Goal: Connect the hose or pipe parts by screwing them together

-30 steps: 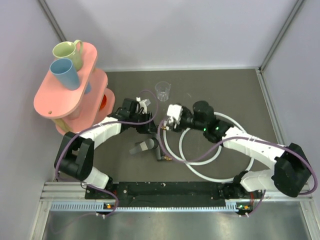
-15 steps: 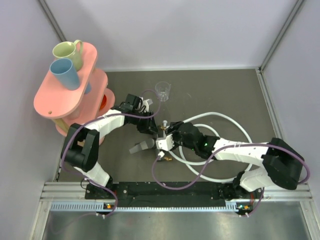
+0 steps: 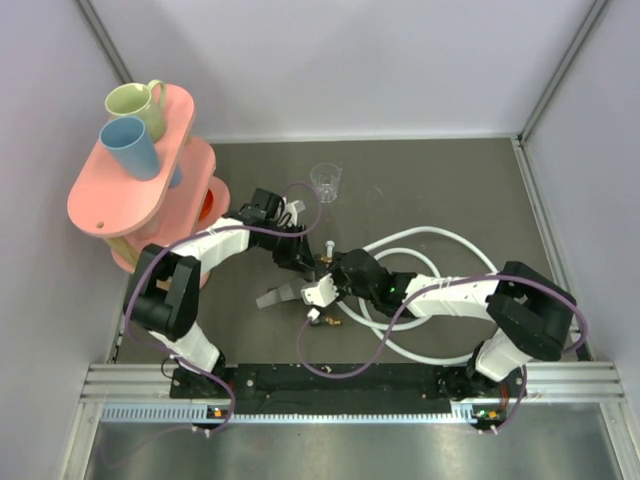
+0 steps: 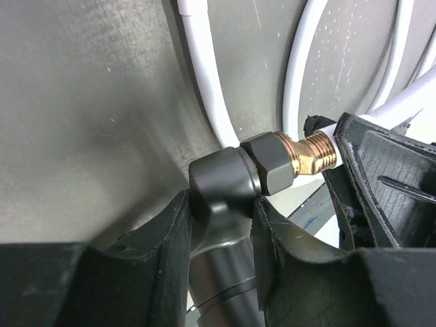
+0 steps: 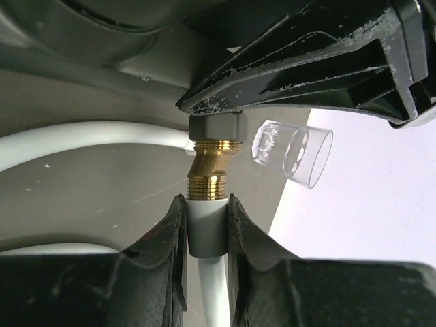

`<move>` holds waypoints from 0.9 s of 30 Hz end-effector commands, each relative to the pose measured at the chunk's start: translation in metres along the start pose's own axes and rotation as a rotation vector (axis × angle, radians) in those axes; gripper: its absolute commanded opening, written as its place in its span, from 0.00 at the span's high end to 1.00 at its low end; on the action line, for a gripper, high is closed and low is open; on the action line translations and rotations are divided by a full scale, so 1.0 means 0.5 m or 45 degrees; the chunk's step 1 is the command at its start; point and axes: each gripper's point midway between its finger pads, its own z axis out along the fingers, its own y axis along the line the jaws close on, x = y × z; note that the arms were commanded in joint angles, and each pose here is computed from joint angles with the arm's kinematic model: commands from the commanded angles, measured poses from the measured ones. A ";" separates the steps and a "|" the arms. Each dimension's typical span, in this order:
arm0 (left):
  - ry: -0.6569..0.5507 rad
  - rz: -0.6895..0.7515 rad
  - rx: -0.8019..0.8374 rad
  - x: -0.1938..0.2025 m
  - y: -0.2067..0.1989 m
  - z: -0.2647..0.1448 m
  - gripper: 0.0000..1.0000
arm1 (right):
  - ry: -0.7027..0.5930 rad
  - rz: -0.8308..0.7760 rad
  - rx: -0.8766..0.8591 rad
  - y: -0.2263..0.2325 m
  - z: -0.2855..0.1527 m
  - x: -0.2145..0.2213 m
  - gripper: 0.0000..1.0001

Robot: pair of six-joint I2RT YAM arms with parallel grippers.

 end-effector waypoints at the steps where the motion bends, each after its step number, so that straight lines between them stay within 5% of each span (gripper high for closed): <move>1: -0.015 0.037 0.291 -0.013 -0.097 -0.026 1.00 | -0.078 0.109 0.134 -0.078 0.006 -0.046 1.00; 9: -0.148 0.012 0.454 0.002 -0.141 -0.032 1.00 | -0.210 0.583 -0.030 -0.096 0.031 -0.079 1.00; 27: -0.357 0.193 0.464 0.015 -0.182 -0.012 1.00 | -0.358 1.010 -0.324 -0.077 0.069 -0.087 1.00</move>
